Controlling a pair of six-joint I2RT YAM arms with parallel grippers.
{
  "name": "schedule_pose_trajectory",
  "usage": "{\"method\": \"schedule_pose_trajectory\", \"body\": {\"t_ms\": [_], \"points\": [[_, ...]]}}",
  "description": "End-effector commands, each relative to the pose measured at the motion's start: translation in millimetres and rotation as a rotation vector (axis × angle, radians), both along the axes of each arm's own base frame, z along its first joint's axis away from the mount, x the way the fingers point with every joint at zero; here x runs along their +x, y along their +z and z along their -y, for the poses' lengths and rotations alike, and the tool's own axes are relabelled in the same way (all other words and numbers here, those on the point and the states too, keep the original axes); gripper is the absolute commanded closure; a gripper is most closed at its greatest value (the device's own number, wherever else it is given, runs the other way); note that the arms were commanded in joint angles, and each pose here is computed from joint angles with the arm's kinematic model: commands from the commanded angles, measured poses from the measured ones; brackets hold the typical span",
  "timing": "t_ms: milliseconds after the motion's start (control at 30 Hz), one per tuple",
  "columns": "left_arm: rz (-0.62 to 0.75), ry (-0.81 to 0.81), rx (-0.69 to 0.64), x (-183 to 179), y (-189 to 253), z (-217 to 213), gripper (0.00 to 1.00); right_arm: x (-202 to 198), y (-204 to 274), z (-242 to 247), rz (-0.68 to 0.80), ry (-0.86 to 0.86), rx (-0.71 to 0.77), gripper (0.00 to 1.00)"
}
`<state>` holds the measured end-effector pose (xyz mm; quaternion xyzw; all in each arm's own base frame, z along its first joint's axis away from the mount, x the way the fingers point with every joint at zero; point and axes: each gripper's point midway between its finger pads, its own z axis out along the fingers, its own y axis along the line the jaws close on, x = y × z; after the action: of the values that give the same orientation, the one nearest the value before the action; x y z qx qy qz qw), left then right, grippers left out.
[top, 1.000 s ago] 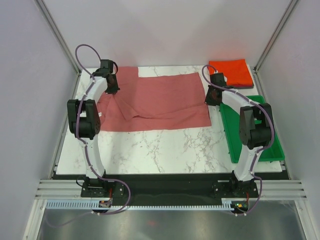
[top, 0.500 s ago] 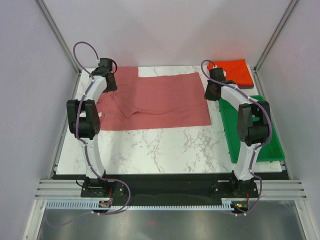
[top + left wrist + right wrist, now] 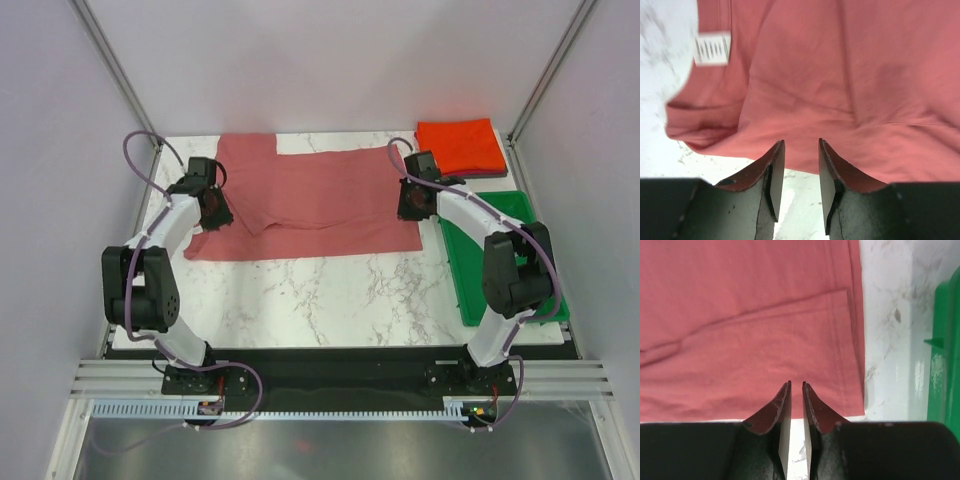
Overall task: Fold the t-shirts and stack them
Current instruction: Fold the tshirt
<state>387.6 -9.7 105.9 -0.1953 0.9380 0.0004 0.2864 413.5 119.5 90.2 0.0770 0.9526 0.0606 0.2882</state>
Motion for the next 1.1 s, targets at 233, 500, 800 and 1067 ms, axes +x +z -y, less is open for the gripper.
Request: {"method": "schedule_pose_trajectory", "body": {"t_ms": [233,500,800,1067], "points": [[-0.213,0.219,0.147,-28,-80,-37,0.60,-40,-66,29,-0.091,-0.052,-0.092,0.81],[-0.269,0.246,0.244,-44,-95,-54,0.57,-92,-84,27,-0.099,-0.060,-0.123,0.79],[-0.097,0.198,0.184,-31,-15,-46,0.43,-136,-48,16,-0.033,-0.033,-0.012,0.76],[0.058,-0.020,-0.191,22,32,28,0.47,-138,6,-13,0.087,0.059,0.141,0.75]]}}
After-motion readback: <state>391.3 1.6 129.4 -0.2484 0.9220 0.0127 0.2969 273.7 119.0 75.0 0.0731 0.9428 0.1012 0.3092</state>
